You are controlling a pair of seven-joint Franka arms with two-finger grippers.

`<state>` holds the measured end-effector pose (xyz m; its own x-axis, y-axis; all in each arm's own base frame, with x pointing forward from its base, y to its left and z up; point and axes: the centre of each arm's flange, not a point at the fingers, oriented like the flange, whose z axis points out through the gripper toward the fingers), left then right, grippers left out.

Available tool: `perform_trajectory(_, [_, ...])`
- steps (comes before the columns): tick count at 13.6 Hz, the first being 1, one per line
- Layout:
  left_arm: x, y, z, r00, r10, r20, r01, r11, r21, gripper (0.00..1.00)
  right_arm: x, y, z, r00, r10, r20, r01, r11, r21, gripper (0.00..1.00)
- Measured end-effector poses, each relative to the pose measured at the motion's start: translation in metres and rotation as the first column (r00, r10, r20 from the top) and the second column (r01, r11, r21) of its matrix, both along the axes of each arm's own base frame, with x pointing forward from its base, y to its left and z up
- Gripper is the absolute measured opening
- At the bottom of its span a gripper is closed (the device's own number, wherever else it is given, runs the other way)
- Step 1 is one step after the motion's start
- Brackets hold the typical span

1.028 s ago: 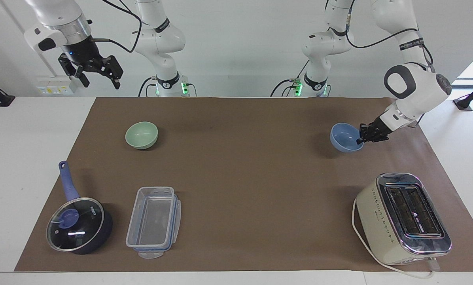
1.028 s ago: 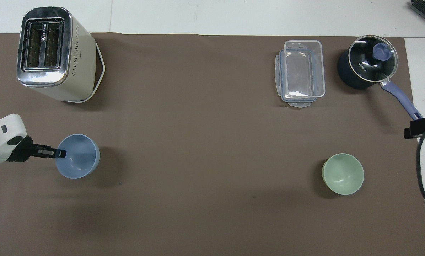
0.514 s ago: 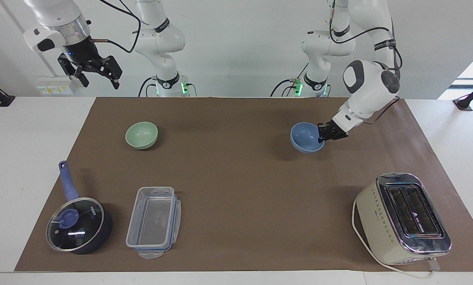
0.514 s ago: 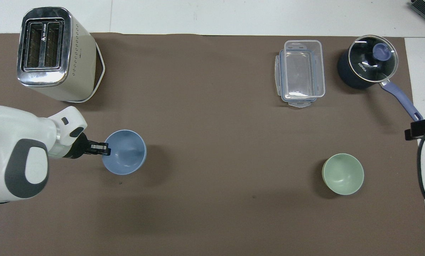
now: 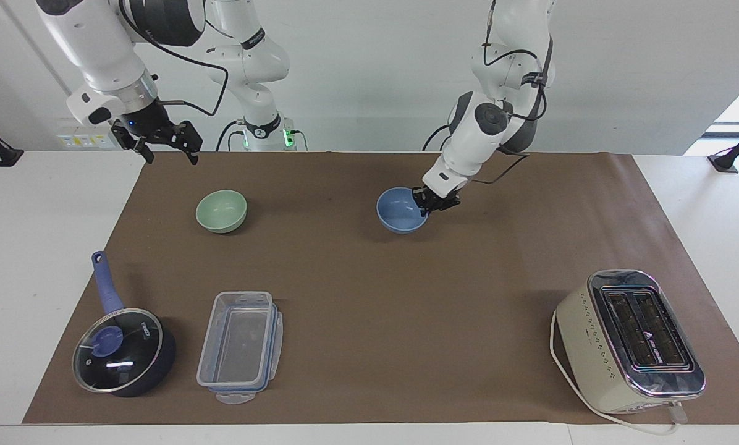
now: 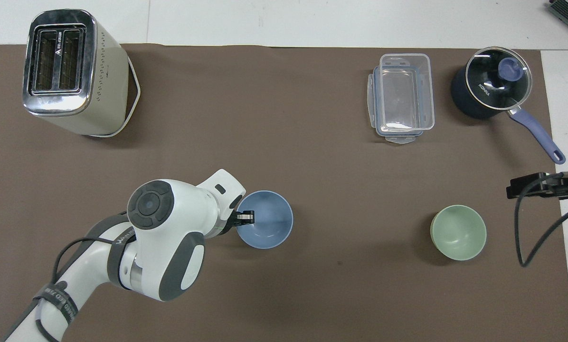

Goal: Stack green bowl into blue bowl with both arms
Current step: 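Withdraw the left gripper while the right gripper reaches the green bowl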

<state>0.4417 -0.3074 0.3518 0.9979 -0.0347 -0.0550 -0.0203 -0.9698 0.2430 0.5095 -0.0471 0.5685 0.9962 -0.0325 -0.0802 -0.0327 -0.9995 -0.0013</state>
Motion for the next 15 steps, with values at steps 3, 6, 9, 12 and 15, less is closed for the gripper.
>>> perform_trajectory(3, [-0.002,-0.01,-0.021,1.0,0.015,-0.002,-0.015,1.0,0.013,0.04,-0.003,-0.013,-0.047,0.998,0.07,-0.003,-0.07,0.998,0.009,1.0])
perform_trajectory(6, [-0.003,-0.013,-0.028,1.0,0.024,-0.005,-0.024,1.0,0.018,0.05,-0.01,-0.031,-0.096,0.993,0.114,0.008,-0.114,0.993,0.015,1.0])
perform_trajectory(9, [-0.003,-0.013,-0.028,1.0,0.026,-0.003,-0.026,1.0,0.017,0.23,-0.023,-0.048,-0.141,0.989,0.145,0.027,-0.145,0.989,0.015,1.0])
perform_trajectory(12, [0.001,-0.011,-0.025,0.999,0.034,0.003,-0.034,0.999,0.014,0.39,-0.034,-0.051,-0.172,0.987,0.155,0.035,-0.156,0.988,0.016,1.0])
perform_trajectory(15, [0.014,-0.005,-0.004,0.999,0.036,0.015,-0.036,0.999,0.011,0.74,-0.044,-0.052,-0.189,0.984,0.175,0.032,-0.176,0.984,0.02,1.0])
